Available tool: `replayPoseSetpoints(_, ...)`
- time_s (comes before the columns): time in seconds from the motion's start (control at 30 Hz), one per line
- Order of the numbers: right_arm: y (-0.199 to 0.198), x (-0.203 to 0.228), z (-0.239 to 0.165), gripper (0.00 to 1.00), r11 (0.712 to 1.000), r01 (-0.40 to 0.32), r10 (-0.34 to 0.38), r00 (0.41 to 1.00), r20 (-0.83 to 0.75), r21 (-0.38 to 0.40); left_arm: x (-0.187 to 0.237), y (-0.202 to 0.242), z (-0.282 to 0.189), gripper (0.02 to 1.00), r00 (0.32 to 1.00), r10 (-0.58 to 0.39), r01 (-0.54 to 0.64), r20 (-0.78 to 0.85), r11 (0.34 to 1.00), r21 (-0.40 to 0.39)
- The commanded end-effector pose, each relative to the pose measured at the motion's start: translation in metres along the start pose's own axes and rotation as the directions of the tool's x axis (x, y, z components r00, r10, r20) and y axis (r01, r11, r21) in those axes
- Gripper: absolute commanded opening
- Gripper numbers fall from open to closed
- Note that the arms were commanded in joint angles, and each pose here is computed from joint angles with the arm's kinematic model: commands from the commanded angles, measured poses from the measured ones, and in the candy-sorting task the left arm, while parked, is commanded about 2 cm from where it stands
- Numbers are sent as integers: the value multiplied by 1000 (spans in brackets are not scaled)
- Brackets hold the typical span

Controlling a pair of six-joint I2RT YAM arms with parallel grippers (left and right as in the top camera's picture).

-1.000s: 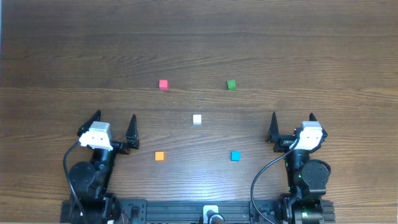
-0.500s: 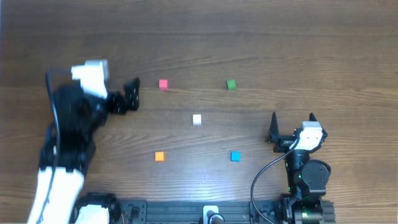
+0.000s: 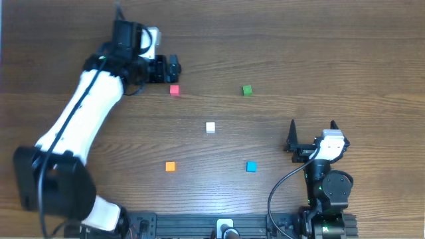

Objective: Stack Cubes

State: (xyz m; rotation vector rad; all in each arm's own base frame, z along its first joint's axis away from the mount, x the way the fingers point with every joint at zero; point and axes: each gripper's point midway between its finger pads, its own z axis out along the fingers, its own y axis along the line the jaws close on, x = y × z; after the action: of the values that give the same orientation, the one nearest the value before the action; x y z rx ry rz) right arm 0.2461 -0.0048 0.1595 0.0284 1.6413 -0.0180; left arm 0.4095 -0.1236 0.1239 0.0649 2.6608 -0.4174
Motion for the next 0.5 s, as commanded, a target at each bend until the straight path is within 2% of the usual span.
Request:
replayPoseSetpoints(0.03,0,2,0,991,1000,-6,6,1000,0,-3,2,4,34,991,998,-20,15,-57,997,-72)
replayPoseSetpoints(0.2,0,2,0,993,1000,-6,6,1000,0,-3,7,7,66,976,994,-7,-8,-111,992,-127)
replayPoseSetpoints(0.27,0,2,0,993,1000,-6,6,1000,0,-3,10,12,75,974,990,-30,9,-135,987,-159)
replayPoseSetpoints(0.4,0,2,0,991,1000,-6,6,1000,0,-3,14,15,89,967,986,-35,5,-165,984,-176)
replayPoseSetpoints(0.5,0,2,0,993,1000,-6,6,1000,0,-3,21,21,96,932,982,-35,-5,-184,977,-212)
